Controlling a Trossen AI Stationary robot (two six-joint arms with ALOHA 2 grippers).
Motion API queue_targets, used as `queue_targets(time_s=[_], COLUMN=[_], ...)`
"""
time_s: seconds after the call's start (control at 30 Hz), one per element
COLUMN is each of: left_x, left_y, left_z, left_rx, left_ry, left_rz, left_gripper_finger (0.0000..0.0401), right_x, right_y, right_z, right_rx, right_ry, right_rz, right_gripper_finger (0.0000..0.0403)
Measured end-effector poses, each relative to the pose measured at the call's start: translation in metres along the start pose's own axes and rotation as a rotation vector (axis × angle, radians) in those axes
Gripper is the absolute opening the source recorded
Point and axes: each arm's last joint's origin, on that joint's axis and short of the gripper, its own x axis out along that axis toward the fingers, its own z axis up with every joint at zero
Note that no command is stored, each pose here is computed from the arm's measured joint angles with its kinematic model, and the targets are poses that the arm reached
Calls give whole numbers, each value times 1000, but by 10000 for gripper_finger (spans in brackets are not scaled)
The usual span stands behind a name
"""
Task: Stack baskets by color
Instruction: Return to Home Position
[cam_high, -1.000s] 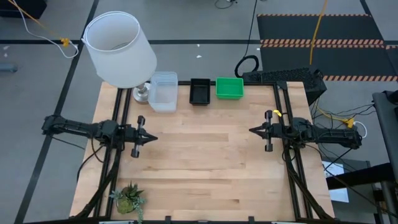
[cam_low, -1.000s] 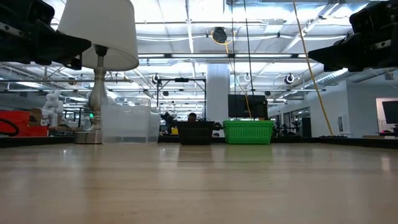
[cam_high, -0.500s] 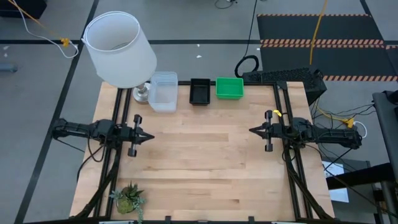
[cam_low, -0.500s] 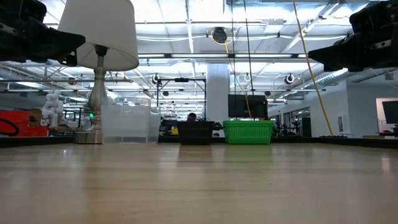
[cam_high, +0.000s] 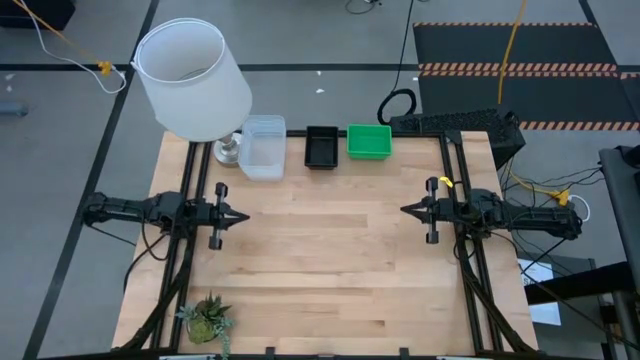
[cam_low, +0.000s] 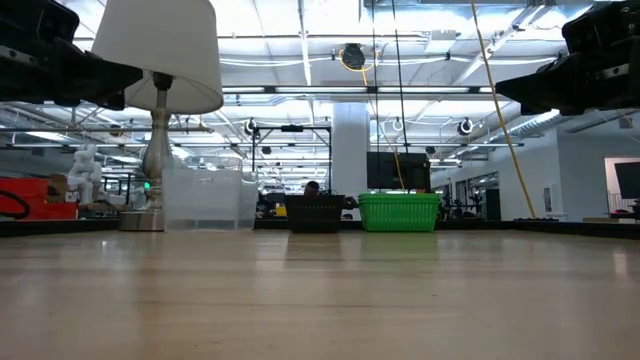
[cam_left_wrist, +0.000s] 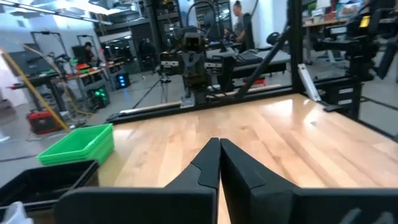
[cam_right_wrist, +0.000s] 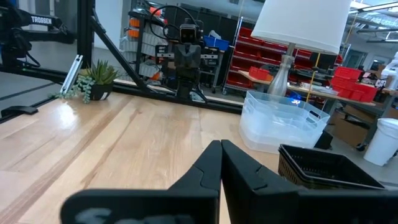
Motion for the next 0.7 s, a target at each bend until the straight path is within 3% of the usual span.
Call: queue_targets(time_s=[0.13, 0.4, 0.7], left_x=[0, 0, 0], left_y=[3, 4, 4], left_z=[-1, -1, -1], left_rx=[3, 1, -1], left_ry=[10, 12, 13], left_rz=[32, 45, 45], left_gripper_finger=[3, 35, 37], right_x=[0, 0, 0], right_y=[0, 0, 0], right_z=[0, 0, 0], right_rx=[-1, 0, 0], right_ry=[0, 0, 0], right_rz=[0, 0, 0], right_gripper_finger=[0, 0, 0])
